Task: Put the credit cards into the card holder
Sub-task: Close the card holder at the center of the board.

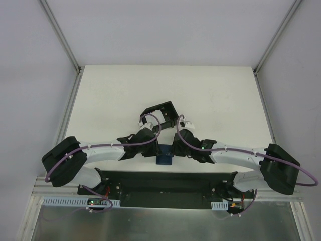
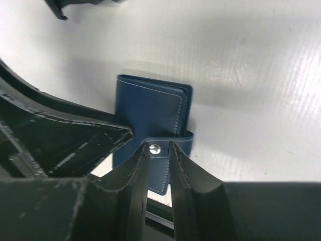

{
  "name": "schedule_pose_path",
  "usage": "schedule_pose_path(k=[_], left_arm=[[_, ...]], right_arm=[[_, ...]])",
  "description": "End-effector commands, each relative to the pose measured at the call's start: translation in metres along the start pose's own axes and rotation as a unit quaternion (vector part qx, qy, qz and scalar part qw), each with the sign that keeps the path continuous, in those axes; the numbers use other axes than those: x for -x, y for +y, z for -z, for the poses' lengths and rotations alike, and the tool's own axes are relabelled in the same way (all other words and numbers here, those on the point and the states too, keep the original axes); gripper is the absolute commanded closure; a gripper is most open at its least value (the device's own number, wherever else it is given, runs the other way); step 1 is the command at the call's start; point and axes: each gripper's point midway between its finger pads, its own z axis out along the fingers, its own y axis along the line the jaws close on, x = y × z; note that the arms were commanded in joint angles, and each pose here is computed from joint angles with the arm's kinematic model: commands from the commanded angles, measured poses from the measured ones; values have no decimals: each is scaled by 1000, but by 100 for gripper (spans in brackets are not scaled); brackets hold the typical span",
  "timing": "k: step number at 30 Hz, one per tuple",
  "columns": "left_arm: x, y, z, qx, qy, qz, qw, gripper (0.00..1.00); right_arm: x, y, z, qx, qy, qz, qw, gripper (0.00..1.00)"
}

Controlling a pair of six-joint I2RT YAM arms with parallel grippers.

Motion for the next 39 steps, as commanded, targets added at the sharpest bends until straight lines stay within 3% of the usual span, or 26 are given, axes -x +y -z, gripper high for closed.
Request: schedule_pose_path(k=[1,14,35,39], left_arm=[[-32,38,2,72,62,-29,995,64],[-27,34,3,65,59,-46,995,63],[-31,38,2,69,67,-50,994,64],[-31,38,2,69,67,-50,994,64]], right_arm=[[-13,-16,5,-21,14,-18,1000,76],[-16,10,-3,12,35,-7,999,81],[-22,12,-19,1,53,12,999,81],[-26,14,-22,2,63,21,998,85]])
